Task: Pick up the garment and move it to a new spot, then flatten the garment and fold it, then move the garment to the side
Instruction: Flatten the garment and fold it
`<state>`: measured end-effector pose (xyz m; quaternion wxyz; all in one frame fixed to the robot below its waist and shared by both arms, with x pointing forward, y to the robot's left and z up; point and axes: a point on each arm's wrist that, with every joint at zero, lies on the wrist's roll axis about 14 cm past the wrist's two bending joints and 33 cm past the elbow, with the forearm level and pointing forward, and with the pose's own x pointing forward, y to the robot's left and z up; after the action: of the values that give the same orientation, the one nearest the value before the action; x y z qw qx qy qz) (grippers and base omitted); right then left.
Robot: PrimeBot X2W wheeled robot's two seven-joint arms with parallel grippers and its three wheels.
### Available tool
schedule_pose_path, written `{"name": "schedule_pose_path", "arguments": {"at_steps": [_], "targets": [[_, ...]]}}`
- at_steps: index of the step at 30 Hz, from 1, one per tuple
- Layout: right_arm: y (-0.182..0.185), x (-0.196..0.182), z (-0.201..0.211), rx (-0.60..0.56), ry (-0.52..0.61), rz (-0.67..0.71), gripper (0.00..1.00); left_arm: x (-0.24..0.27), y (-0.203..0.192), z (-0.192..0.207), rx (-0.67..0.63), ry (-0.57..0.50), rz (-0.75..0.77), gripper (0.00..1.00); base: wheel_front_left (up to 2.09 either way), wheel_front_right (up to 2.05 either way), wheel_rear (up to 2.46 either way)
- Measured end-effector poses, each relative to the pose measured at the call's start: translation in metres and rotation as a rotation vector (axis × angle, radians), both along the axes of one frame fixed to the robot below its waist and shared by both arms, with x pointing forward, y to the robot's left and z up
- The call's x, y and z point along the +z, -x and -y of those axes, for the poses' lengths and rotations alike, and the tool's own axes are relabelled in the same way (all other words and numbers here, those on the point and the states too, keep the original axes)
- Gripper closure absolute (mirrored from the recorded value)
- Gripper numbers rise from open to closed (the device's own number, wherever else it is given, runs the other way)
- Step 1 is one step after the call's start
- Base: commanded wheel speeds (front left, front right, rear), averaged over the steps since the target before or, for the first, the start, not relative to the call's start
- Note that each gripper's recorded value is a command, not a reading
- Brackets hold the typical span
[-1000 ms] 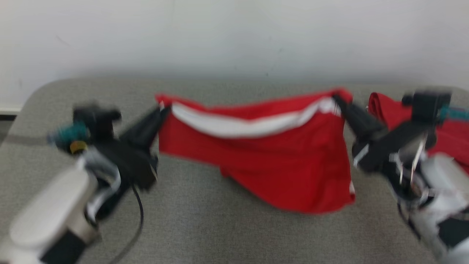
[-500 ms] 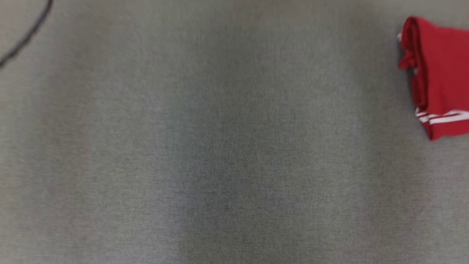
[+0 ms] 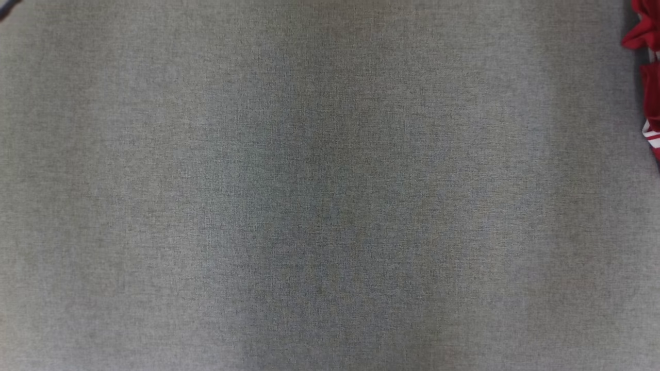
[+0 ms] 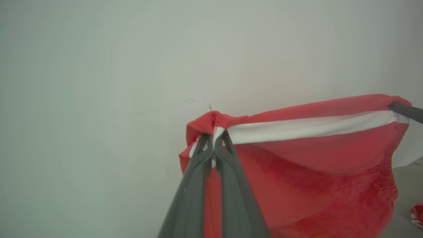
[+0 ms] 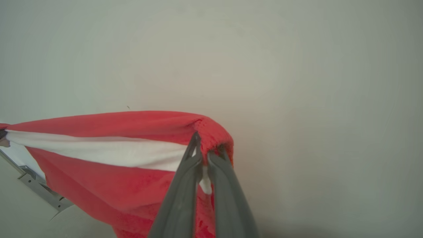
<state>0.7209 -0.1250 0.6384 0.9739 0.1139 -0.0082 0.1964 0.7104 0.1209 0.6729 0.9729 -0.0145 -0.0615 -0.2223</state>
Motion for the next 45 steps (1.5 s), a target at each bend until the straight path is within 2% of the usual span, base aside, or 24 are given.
{"name": "schedule_pose_path", "arguments": {"at_steps": [5, 9, 12, 15, 18, 23, 26, 30, 36, 40, 45], "targets": [[0.002, -0.01, -0.005, 0.024, 0.018, -0.004, 1.0, -0.009, 0.003, 0.002, -0.015, 0.022, 0.003, 1.0, 0.0, 0.0, 0.0], [0.022, -0.026, -0.019, 0.083, 0.01, 0.0, 1.0, -0.022, 0.025, 0.014, -0.063, 0.07, 0.039, 1.0, 0.0, 0.0, 0.0], [0.049, -0.05, -0.028, 0.137, -0.028, -0.041, 1.0, -0.056, 0.05, 0.019, -0.098, 0.051, -0.016, 1.0, 0.0, 0.0, 0.0], [0.078, -0.061, -0.029, 0.173, -0.078, -0.063, 1.0, -0.085, 0.076, 0.009, -0.092, 0.083, -0.091, 1.0, 0.0, 0.0, 0.0], [0.115, -0.083, -0.03, 0.206, -0.12, -0.12, 1.0, -0.112, 0.113, 0.02, -0.142, 0.09, -0.163, 1.0, 0.0, 0.0, 0.0], [0.177, -0.123, -0.017, 0.211, -0.164, -0.241, 1.0, -0.133, 0.168, 0.019, -0.148, 0.164, -0.236, 1.0, 0.0, 0.0, 0.0], [0.211, -0.145, -0.009, 0.198, -0.186, -0.311, 1.0, -0.153, 0.206, 0.021, -0.164, 0.158, -0.279, 1.0, 0.0, 0.0, 0.0], [0.261, -0.172, -0.019, 0.23, -0.211, -0.415, 1.0, -0.184, 0.25, 0.016, -0.111, 0.195, -0.359, 1.0, 0.0, 0.0, 0.0], [0.326, -0.207, -0.022, 0.269, -0.155, -0.53, 1.0, -0.234, 0.313, 0.009, -0.059, 0.184, -0.48, 1.0, 0.0, 0.0, 0.0], [0.362, -0.228, -0.012, 0.254, -0.128, -0.605, 1.0, -0.249, 0.336, -0.005, 0.005, 0.169, -0.502, 1.0, 0.0, 0.0, 0.0], [0.4, -0.235, -0.004, 0.244, -0.138, -0.666, 1.0, -0.257, 0.36, -0.03, 0.095, 0.146, -0.491, 1.0, 0.0, 0.0, 0.0]]}}
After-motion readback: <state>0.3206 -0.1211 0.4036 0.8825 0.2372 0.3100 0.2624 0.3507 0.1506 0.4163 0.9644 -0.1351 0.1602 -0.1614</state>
